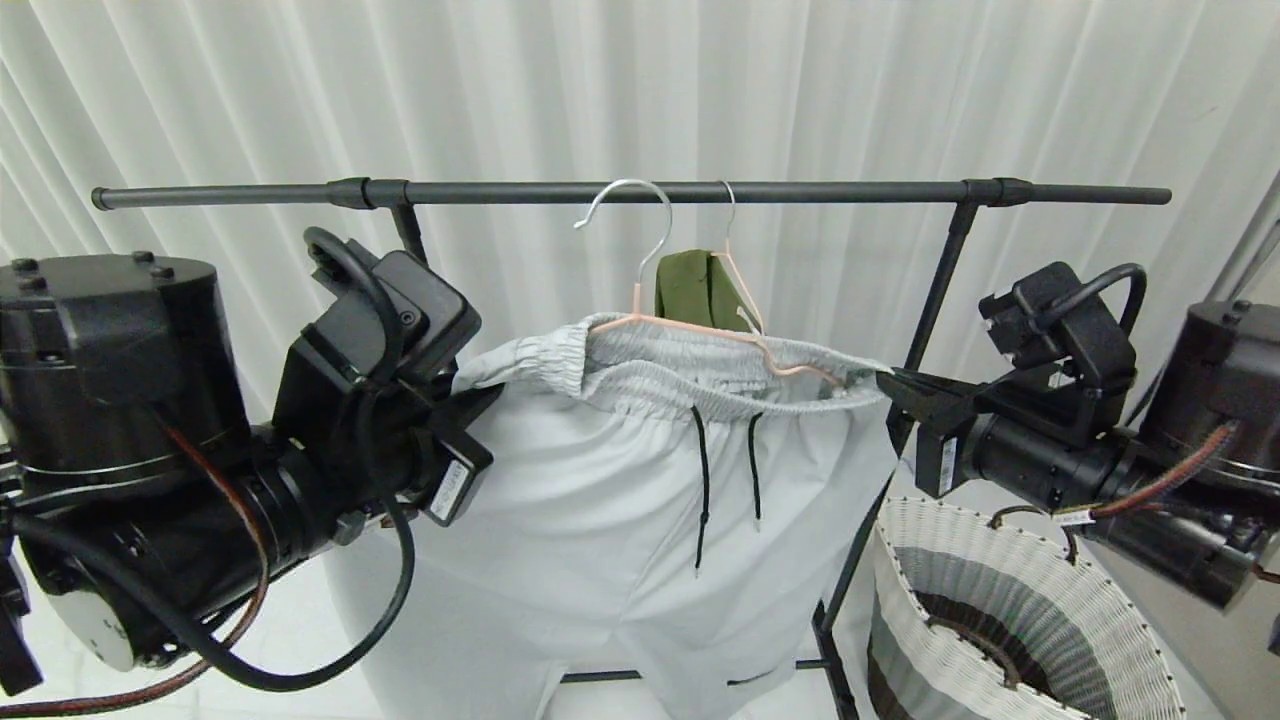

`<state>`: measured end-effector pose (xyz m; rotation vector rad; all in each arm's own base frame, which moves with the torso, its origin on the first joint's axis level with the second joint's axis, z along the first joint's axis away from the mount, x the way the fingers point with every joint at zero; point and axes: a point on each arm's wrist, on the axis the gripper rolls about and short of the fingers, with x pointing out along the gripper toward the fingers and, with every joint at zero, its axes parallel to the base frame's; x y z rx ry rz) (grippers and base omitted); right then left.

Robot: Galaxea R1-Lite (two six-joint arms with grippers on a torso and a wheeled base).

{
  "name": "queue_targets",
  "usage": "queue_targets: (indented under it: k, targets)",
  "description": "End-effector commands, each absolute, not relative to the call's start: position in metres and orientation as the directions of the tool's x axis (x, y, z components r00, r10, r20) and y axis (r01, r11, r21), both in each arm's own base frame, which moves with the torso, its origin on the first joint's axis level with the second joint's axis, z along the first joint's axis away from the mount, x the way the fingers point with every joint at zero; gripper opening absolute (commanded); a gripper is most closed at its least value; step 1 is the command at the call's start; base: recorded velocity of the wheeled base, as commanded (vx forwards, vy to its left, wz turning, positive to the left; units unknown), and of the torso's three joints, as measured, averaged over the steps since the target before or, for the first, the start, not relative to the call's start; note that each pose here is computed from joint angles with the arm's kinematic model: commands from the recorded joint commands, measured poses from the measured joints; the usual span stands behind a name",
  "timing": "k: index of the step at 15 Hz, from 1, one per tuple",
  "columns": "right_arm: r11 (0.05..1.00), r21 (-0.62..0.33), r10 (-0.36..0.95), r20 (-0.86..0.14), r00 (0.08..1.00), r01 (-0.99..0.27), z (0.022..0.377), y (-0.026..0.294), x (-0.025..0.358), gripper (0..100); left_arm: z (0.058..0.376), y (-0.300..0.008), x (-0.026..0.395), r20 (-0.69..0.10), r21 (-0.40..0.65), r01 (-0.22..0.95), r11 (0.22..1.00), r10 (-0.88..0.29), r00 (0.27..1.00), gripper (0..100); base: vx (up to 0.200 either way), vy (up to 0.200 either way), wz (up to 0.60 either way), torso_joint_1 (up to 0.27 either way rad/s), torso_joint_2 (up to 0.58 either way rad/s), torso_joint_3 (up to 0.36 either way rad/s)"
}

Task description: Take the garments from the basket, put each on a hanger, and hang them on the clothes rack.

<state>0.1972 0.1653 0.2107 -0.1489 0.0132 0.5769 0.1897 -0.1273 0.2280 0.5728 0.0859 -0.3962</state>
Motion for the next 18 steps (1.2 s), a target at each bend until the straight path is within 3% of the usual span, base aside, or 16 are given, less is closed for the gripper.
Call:
queue_targets:
  k: [1,4,5,13,18]
  targets:
    - [0.778,-0.16,0.611,-0.029,0.791,-0.607,0.219,0.175,0.177,0,0.224,-0.14,0.191,-0.183,0.491,0.395,0.776,-0.352,0.918,0,0.0,0.0,0.0,0.0,0.0,0.0]
    - [0.753,-0.22,0.623,-0.067,0.779,-0.621,0.208,0.174,0.171,0,0.229,-0.146,0.195,-0.106,0.465,0.352,0.813,-0.343,0.933,0,0.0,0.0,0.0,0.0,0.0,0.0]
    - [0.749,-0.223,0.627,-0.07,0.776,-0.624,0.207,0.174,0.169,100,0.231,-0.146,0.195,-0.092,0.462,0.346,0.816,-0.344,0.934,0,0.0,0.0,0.0,0.0,0.0,0.0]
    - [0.721,-0.311,0.624,-0.095,0.775,-0.619,0.221,0.134,0.169,100,0.228,-0.147,0.189,-0.061,0.458,0.388,0.8,-0.407,0.911,0,0.0,0.0,0.0,0.0,0.0,0.0]
    - [0.575,-0.352,0.732,-0.181,0.656,-0.739,0.261,0.125,0.17,100,0.217,-0.141,0.178,-0.065,0.51,0.445,0.736,-0.484,0.873,0,0.0,0.0,0.0,0.0,0.0,0.0]
